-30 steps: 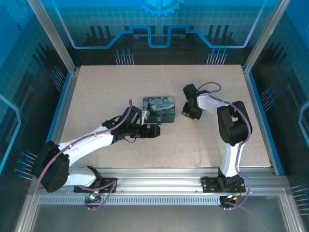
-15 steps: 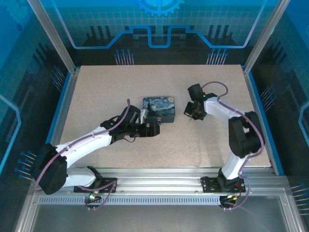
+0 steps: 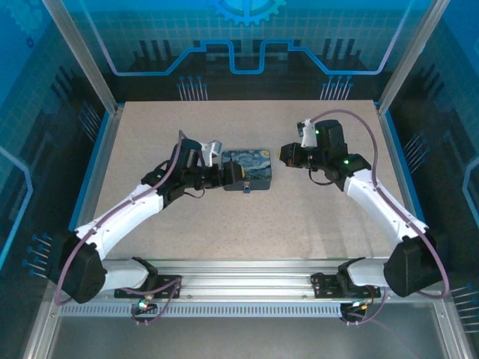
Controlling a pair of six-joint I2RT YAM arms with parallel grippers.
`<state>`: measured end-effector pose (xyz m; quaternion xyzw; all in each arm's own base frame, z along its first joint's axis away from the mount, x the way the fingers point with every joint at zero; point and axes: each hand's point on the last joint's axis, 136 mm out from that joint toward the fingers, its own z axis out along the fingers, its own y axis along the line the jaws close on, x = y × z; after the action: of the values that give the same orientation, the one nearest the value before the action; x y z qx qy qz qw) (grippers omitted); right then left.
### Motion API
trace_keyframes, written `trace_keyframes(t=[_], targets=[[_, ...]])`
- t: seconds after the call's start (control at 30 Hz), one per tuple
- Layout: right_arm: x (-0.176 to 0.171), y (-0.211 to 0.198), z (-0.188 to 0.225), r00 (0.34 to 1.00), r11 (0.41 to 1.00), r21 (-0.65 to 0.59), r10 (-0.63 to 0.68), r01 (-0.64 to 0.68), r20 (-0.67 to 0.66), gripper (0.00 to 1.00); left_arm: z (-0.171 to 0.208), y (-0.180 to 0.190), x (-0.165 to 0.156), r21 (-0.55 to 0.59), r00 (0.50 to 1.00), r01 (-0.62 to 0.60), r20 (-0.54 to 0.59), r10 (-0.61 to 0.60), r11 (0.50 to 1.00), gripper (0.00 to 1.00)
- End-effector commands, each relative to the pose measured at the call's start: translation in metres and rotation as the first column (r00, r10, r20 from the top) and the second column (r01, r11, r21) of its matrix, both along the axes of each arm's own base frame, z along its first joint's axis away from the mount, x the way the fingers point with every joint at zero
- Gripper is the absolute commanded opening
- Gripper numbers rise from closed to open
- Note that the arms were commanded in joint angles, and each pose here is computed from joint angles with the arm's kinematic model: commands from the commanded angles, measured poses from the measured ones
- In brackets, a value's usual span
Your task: Unlock the padlock with the key
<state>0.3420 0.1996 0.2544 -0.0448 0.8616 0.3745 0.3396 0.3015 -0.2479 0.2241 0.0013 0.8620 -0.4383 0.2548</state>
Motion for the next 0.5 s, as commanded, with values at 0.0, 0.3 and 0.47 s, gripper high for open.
trace_keyframes(t=[0.0, 0.3, 0.47], targets=[[-0.026, 0.022, 0.047, 0.959, 0.967, 0.099, 0.213, -0.234, 0.185, 0.02, 0.048, -0.006, -0.007, -0.1, 0.994, 0.077, 0.082, -0.069, 0.992, 0.76], [-0.065, 0.039, 0.086, 0.872, 0.894, 0.133, 0.371, -0.429, 0.318, 0.05, 0.092, -0.015, -0.019, -0.184, 0.975, 0.174, 0.169, -0.143, 0.968, 0.66], [-0.062, 0.043, 0.091, 0.89, 0.892, 0.186, 0.352, -0.413, 0.29, 0.06, 0.107, -0.019, -0.023, -0.235, 0.961, 0.215, 0.221, -0.164, 0.948, 0.62]])
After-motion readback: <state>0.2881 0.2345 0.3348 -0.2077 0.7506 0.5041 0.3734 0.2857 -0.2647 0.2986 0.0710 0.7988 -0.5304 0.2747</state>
